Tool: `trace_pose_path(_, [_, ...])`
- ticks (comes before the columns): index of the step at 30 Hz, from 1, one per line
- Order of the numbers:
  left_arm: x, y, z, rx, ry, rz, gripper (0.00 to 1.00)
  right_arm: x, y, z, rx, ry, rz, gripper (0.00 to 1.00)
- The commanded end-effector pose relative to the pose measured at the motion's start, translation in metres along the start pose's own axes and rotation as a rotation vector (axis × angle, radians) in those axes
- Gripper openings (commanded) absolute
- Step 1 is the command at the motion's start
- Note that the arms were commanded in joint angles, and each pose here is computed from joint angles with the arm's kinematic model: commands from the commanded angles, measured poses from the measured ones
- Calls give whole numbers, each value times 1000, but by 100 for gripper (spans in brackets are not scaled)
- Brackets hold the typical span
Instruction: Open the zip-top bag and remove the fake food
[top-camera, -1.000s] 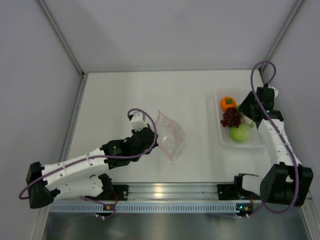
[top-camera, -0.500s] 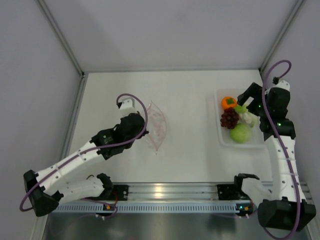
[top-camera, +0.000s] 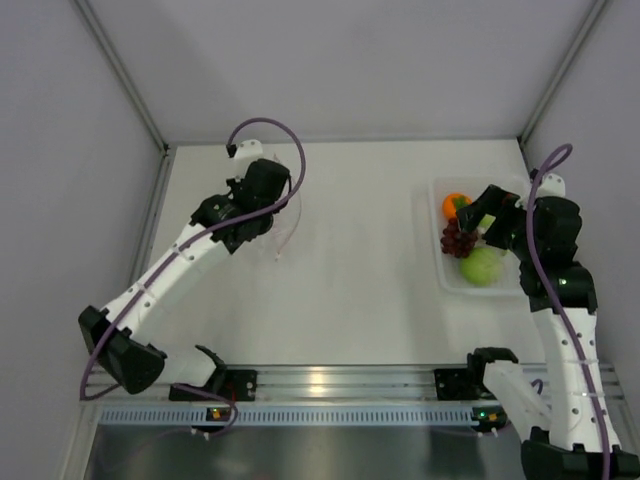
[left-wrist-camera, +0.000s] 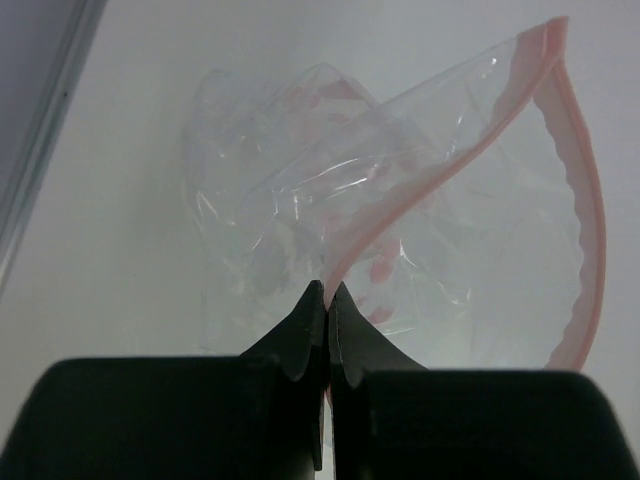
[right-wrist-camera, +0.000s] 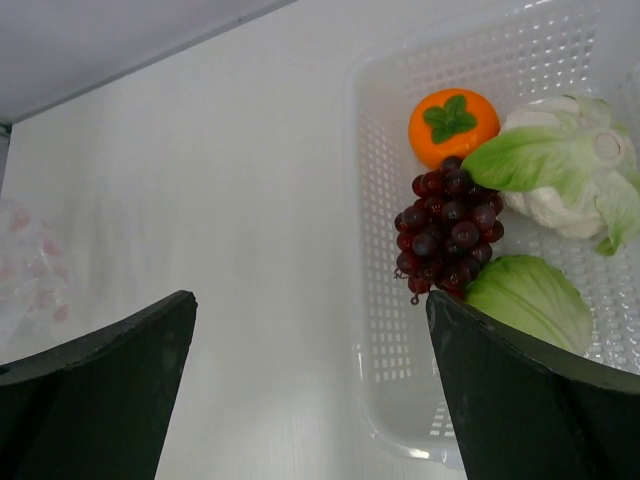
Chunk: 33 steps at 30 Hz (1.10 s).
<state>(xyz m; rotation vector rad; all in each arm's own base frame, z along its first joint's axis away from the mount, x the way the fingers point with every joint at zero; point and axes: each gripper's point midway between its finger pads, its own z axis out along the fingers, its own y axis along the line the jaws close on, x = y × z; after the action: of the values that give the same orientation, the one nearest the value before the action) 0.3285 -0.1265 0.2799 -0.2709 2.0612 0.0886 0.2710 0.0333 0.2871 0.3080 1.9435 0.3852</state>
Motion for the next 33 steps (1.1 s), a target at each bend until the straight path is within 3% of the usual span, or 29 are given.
trace_pose_path(1, [-13,23,21,-138,9,132,0,14,4,-10,2,35,-57,99])
trace_pose_path(8, [-9,15,111,-246,160,266,0,18,1,-33,23,1,-114,99])
trace_pose_path(10, [-22,10,122,-282,149,297,0,20,3,-37,18,1,-121,99])
trace_pose_path(12, [-2,3,151,-317,209,376,0,21,2,-40,20,4,-133,99])
trace_pose_path(13, [-16,-5,155,-312,186,373,0,23,2,-41,19,9,-134,99])
trace_pose_path(14, [5,-7,172,-336,247,432,0,24,3,-42,14,8,-139,99])
trace_pose_path(17, [12,-20,191,-318,269,456,3,26,5,-45,4,12,-143,100])
trace_pose_path(20, [21,-35,195,-245,297,406,17,26,6,-46,-6,1,-155,99])
trace_pose_path(21, [22,-40,194,-220,304,386,28,27,6,-46,-10,-1,-156,99])
trace_pose_path(22, [23,-51,190,-162,316,339,32,26,7,-47,-16,-12,-161,99])
trace_pose_path(26, [6,-65,180,-81,287,236,54,25,8,-47,-21,-21,-163,99])
trace_pose_path(27, [0,-67,176,-71,274,214,75,24,8,-48,-21,-23,-165,99])
trace_pose_path(29, [-18,-73,161,-20,242,155,80,23,8,-48,-19,-24,-161,99])
trace_pose_path(31, [-27,-78,152,22,224,121,96,22,9,-49,-22,-29,-163,99])
trace_pose_path(33, [-39,-81,134,83,210,89,98,21,9,-50,-25,-36,-160,99])
